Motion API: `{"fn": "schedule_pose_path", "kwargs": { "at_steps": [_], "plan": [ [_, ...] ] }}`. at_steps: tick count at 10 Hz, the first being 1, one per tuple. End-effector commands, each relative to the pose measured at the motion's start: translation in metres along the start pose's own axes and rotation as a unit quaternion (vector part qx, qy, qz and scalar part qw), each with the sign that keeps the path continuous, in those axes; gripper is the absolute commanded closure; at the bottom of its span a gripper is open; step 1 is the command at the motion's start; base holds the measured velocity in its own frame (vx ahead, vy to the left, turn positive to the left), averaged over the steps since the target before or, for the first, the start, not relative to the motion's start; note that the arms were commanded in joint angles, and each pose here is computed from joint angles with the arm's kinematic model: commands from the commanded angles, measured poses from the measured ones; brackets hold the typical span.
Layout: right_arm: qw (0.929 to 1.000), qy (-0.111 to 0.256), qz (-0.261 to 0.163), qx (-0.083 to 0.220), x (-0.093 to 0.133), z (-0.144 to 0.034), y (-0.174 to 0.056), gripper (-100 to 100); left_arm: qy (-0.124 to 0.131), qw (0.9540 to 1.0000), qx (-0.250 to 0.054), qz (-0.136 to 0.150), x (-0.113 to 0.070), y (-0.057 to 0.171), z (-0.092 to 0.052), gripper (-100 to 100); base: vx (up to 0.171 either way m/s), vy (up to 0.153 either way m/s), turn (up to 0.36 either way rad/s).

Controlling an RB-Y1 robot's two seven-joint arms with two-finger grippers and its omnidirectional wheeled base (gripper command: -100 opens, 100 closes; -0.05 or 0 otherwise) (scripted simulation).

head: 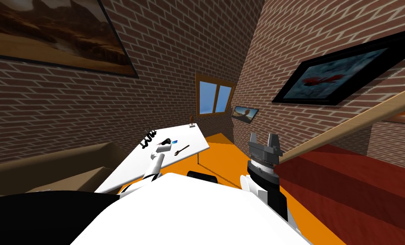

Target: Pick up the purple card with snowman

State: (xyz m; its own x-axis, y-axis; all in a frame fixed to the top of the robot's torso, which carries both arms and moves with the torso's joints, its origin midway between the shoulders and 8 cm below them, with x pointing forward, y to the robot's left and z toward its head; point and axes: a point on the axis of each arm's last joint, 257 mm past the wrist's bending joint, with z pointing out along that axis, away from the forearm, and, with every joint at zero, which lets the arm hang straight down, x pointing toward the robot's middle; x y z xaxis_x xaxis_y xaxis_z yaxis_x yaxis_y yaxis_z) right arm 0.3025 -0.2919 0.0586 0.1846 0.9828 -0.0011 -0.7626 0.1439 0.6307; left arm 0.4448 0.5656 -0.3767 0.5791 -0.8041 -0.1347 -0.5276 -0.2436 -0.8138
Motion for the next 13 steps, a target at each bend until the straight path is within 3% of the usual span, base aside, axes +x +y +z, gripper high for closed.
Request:
{"fn": "schedule_pose_path", "kwargs": {
  "at_steps": [1,4,5,6,13],
  "plan": [
    [1.0,0.0,0.0,0.0,0.0,0.0,0.0,0,0.0,1.0,0.0,0.0,0.0,0.0,0.0,100,0.0,0.0,0.0],
    [1.0,0.0,0.0,0.0,0.0,0.0,0.0,0,0.0,1.0,0.0,-0.001,0.0,0.0,0.0,100,0.0,0.0,0.0],
    [1.0,0.0,0.0,0.0,0.0,0.0,0.0,0,0.0,1.0,0.0,-0.001,0.0,0.0,0.0,0,0.0,0.0,0.0],
    [1.0,0.0,0.0,0.0,0.0,0.0,0.0,0,-0.005,1.0,-0.001,-0.004,-0.003,-0.002,-0.002,100,-0.045,0.001,-0.111],
    [1.0,0.0,0.0,0.0,0.0,0.0,0.0,0,-0.021,0.9996,-0.002,-0.016,-0.01,-0.01,-0.006,100,-0.056,0.002,-0.062]
  ]
}}
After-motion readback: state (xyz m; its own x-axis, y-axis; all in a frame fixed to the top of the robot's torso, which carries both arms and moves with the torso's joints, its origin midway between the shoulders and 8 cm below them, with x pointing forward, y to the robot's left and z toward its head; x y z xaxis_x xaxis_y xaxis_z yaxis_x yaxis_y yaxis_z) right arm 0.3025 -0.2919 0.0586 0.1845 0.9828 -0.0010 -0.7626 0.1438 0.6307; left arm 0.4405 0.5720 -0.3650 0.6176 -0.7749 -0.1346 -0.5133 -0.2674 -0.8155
